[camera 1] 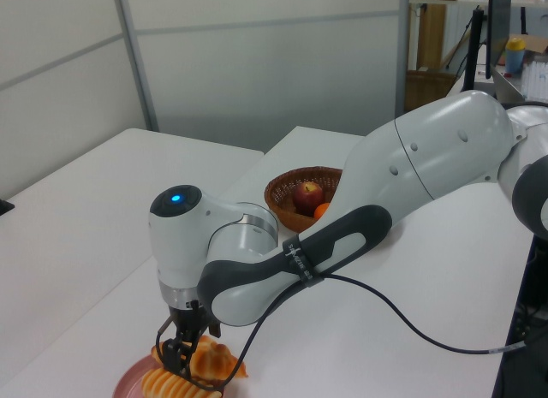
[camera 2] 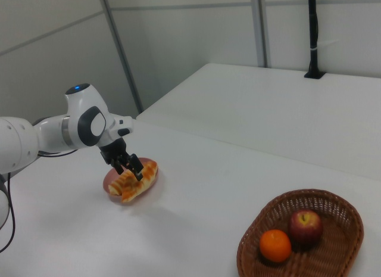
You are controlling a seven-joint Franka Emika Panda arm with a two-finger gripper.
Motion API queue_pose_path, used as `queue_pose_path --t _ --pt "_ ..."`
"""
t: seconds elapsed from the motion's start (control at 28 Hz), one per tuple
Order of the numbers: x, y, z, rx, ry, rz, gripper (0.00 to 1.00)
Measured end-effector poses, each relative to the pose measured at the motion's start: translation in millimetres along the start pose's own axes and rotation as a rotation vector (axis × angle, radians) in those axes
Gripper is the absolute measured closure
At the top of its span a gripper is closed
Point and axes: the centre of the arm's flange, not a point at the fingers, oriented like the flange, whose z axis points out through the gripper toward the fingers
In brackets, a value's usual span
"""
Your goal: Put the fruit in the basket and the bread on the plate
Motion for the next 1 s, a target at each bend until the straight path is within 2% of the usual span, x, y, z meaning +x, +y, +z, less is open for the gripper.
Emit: queue_pose_path --t 0.21,0.29,0.46,0.61,0.75,0.86,1.0 --pt "7 16 -51 0.01 0.054 0.052 0.0" --pt "10 42 -81 0.004 0.057 0.097 0.0" --pt "14 136 -144 0.041 0.034 0.255 0.0" --pt "-3 218 -178 0.055 -0.058 0.279 0.0" --pt "-31 287 -209 0.127 -0.144 0.252 0.0" --pt "-49 320 -229 0.154 -0.166 0.236 0.0" --pt "-63 338 -246 0.157 -0.166 0.243 0.0"
